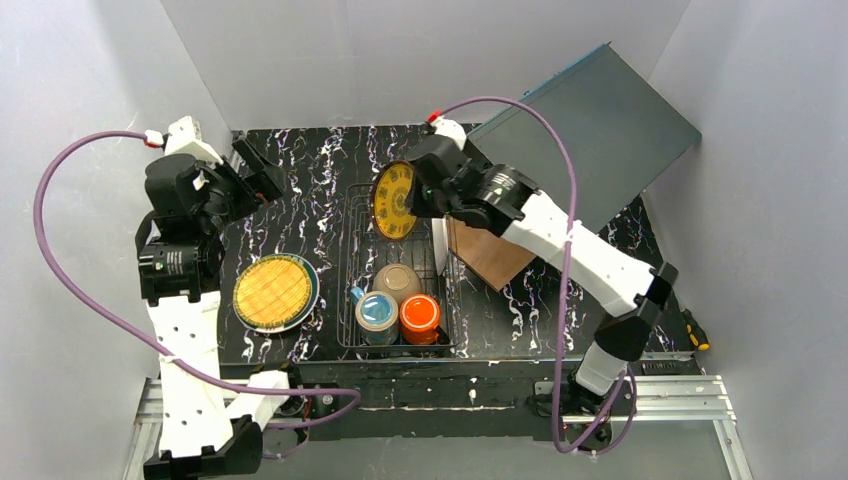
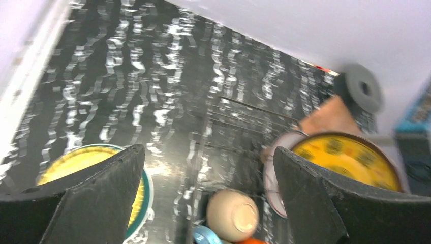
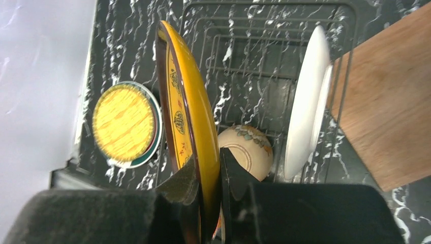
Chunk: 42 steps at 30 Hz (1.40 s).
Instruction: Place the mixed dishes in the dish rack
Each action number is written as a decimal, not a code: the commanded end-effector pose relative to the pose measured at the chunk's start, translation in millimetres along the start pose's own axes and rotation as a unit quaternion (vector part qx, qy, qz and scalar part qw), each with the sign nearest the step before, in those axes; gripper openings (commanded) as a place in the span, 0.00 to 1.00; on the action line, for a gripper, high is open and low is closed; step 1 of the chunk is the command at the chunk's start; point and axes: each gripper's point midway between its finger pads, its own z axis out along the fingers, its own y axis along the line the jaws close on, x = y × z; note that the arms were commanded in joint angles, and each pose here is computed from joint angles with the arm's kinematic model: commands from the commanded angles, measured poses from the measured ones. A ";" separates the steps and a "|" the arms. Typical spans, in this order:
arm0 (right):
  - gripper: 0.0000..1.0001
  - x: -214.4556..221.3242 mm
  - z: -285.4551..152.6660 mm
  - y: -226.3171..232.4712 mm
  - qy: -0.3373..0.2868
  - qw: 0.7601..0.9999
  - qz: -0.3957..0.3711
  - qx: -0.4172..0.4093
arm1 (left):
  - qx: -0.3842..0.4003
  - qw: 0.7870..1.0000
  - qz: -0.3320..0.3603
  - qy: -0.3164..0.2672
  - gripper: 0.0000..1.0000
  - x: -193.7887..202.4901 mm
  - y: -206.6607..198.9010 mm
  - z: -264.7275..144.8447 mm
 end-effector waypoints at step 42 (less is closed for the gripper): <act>0.01 15.5 67.7 -63.6 -0.087 0.861 -0.314 0.391 | -0.268 0.962 -0.030 -0.051 0.93 57.0 157.3 58.7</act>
